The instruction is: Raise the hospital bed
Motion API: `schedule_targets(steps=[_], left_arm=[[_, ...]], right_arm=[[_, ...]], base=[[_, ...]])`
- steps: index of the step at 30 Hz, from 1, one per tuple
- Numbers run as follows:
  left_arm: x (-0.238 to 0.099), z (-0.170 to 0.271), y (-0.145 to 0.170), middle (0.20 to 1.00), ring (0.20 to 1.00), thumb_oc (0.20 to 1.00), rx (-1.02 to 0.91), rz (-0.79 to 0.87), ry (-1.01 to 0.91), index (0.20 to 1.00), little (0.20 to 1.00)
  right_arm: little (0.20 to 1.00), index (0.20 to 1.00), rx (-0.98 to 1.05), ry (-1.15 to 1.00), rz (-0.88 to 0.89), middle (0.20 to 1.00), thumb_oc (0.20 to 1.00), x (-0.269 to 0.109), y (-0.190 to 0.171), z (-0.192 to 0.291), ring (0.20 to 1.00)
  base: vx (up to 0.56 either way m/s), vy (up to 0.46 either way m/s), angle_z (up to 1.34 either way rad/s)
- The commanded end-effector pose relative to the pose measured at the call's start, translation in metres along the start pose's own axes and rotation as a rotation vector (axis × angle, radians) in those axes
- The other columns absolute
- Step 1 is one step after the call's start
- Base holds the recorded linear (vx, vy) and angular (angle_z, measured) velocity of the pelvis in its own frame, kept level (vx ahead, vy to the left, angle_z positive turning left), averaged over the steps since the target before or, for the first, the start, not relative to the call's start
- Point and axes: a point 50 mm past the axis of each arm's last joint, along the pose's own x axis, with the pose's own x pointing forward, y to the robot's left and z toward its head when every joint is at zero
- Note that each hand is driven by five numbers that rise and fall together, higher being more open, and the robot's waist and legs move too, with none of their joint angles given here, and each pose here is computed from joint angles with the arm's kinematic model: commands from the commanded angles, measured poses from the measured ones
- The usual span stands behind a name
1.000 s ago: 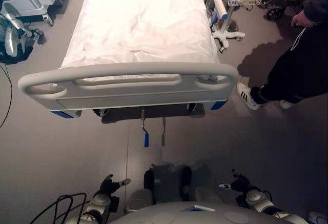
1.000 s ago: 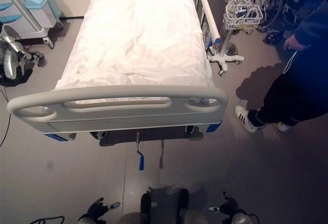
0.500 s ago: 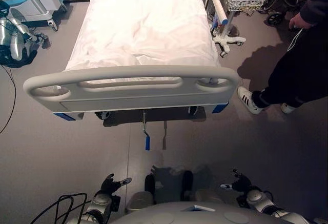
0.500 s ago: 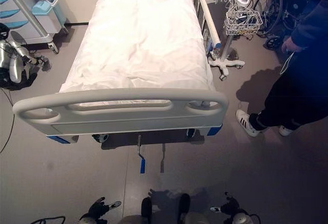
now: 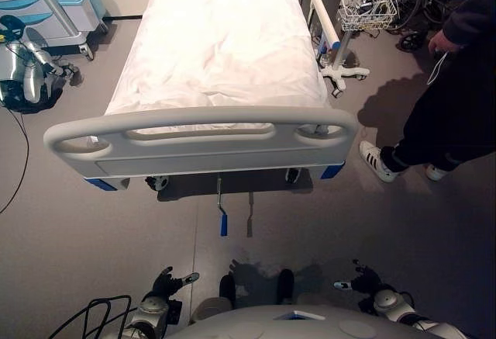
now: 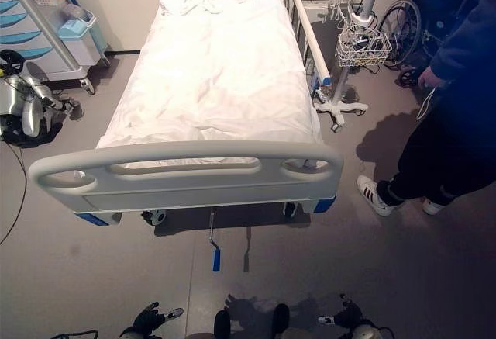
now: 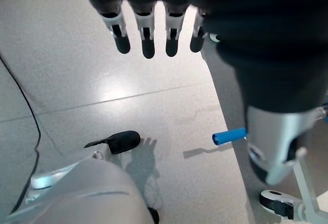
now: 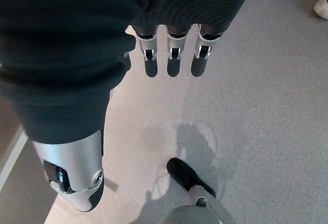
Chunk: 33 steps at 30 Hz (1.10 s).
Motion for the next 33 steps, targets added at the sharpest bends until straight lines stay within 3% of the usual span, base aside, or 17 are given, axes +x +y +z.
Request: schedule_targets(steps=[1, 13, 14, 33], left_arm=[[0.006, 0.029, -0.005, 1.000, 1.000, 1.000, -0.004, -0.002, -0.063, 1.000, 1.000], [0.009, 0.118, 0.006, 1.000, 1.000, 1.000, -0.057, 0.103, -0.309, 1.000, 1.000], [0.007, 0.141, 0.010, 1.000, 1.000, 1.000, -0.074, 0.132, -0.371, 1.000, 1.000], [-0.019, 0.243, 0.052, 1.000, 1.000, 1.000, -0.166, 0.296, -0.647, 1.000, 1.000]], right_arm=[[1.000, 1.000, -0.057, -0.080, -0.029, 1.000, 1.000, 0.007, -0.011, 0.029, 1.000], [1.000, 1.000, -0.038, -0.364, -0.160, 1.000, 1.000, 0.007, -0.038, 0.114, 1.000], [1.000, 1.000, -0.049, -0.453, -0.190, 1.000, 1.000, 0.003, -0.042, 0.135, 1.000], [1.000, 1.000, -0.103, -0.701, -0.288, 1.000, 1.000, -0.018, -0.059, 0.186, 1.000]], base=[[-0.10, 0.005, -0.02], [-0.12, -0.003, -0.04], [-0.11, 0.001, -0.04], [-0.04, -0.001, -0.02]])
